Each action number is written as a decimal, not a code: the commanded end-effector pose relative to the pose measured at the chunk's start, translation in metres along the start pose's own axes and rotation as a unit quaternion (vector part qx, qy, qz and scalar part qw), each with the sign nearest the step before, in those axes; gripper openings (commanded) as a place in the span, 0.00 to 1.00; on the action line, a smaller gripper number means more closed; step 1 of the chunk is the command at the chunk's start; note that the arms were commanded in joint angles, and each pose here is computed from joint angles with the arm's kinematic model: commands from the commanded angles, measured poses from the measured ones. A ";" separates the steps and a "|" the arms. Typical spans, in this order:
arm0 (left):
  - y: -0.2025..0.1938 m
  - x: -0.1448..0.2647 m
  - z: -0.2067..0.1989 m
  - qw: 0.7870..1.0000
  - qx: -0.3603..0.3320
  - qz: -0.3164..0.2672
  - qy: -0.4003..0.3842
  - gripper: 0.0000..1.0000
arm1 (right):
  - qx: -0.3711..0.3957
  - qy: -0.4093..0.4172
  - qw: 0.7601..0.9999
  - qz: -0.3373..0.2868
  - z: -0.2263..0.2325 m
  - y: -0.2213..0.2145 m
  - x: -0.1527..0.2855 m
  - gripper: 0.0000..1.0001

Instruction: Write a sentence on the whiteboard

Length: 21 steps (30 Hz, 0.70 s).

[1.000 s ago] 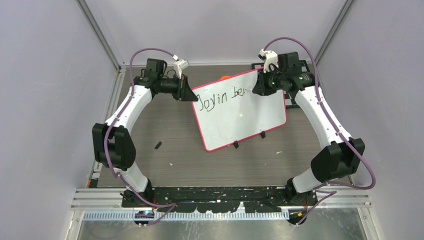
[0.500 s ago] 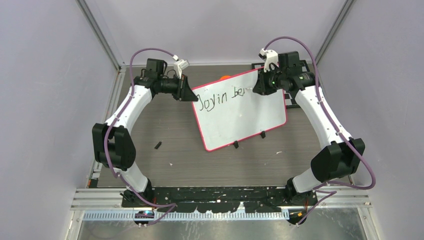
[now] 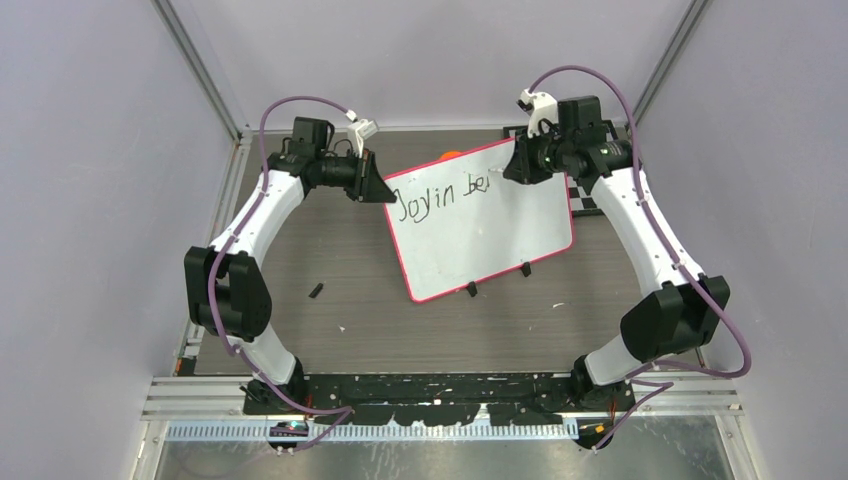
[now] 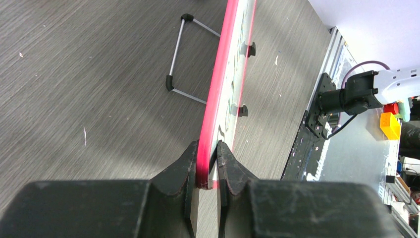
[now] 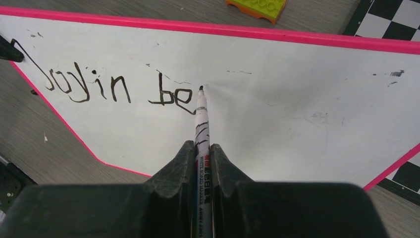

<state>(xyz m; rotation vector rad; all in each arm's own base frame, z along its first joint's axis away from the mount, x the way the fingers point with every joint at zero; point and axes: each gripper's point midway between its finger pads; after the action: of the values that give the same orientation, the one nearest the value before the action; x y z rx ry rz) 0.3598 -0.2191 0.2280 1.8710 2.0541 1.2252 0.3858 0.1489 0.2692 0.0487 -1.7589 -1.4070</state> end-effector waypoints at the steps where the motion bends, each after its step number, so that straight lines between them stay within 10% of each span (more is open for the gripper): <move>1: -0.004 -0.004 0.004 0.999 -0.041 0.004 0.026 0.00 | 0.003 0.001 1.000 -0.024 -0.004 0.018 -0.003 0.00; 21: -0.004 -0.004 0.004 0.999 -0.040 0.004 0.027 0.00 | 0.009 -0.017 1.000 -0.023 -0.005 0.011 0.013 0.00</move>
<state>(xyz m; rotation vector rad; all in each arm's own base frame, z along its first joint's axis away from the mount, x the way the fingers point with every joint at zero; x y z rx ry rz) 0.3599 -0.2188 0.2278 1.8706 2.0590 1.2275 0.3896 0.1497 0.2568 0.0234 -1.7316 -1.3967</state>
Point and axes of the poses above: each gripper's point midway between its finger pads, its own x axis back along the fingers, its own z axis along the line the jaws close on, y = z × x, and after that the axes turned 13 degrees about x, right-handed
